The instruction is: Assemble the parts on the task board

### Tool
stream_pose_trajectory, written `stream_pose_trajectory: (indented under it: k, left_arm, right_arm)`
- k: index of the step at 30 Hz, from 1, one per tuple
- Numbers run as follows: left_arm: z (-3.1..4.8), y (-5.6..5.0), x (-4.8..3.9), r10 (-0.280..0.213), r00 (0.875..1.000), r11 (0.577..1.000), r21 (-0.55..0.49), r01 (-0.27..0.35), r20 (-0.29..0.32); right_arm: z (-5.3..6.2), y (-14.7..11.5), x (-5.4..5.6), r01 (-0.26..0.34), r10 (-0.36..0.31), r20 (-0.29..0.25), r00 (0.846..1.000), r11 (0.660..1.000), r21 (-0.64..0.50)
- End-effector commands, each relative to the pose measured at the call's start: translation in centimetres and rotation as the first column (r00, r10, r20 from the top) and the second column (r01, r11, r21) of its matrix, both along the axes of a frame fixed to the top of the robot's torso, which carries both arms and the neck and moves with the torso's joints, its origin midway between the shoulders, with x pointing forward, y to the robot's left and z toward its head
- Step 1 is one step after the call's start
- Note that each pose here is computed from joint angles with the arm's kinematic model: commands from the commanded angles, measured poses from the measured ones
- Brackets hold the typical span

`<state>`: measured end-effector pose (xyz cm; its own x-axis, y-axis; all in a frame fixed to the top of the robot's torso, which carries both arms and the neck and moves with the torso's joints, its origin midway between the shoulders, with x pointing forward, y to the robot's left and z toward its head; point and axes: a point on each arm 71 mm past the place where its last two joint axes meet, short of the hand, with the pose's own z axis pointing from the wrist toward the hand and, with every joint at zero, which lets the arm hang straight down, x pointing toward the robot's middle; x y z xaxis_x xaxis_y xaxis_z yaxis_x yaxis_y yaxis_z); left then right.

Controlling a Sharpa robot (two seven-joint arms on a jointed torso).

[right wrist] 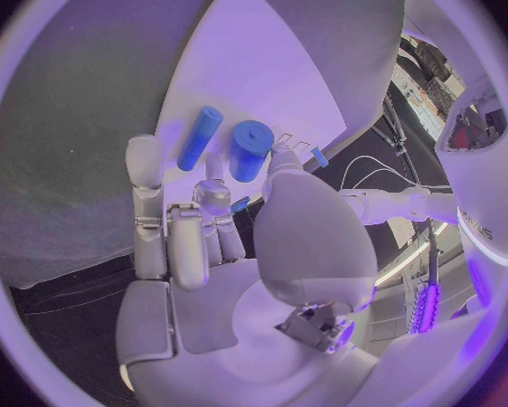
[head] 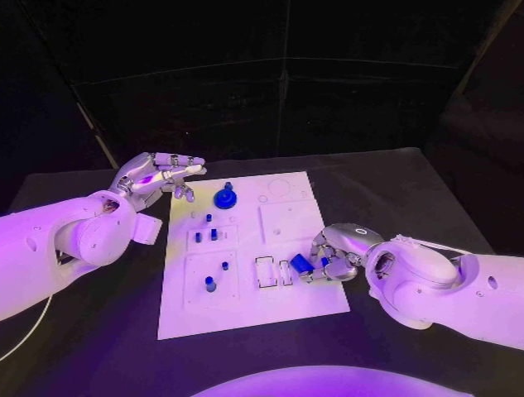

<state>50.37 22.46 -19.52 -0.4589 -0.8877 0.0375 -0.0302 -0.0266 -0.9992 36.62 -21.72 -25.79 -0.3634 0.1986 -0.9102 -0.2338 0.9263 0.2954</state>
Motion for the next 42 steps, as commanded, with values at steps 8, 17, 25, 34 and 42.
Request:
stream_pose_trajectory:
  k: [8,17,25,34,42]
  left_arm:
    - [0.14,0.0,-0.04,-0.01,1.0,1.0,-0.011,0.01,0.005]
    - [0.1,0.0,-0.04,-0.011,1.0,1.0,-0.011,0.011,0.003]
    - [0.06,0.0,-0.04,-0.012,1.0,1.0,-0.01,0.012,0.001]
    - [0.03,0.0,-0.05,-0.013,1.0,1.0,-0.01,0.013,0.001]
    - [-0.02,-0.1,-0.07,-0.016,1.0,1.0,-0.01,0.016,0.0]
  right_arm:
    - [-0.9,0.1,0.2,0.018,-0.019,-0.026,0.999,0.999,-0.036]
    - [-0.9,0.9,-0.2,0.008,-0.008,-0.017,1.0,1.0,-0.004]
    - [-0.3,0.8,-0.6,0.024,-0.025,0.015,1.0,0.998,0.056]
    - [0.8,1.4,-1.2,0.034,-0.045,0.047,0.998,0.975,0.22]
    - [1.0,2.1,-1.4,0.026,-0.036,0.032,0.999,0.963,0.268]
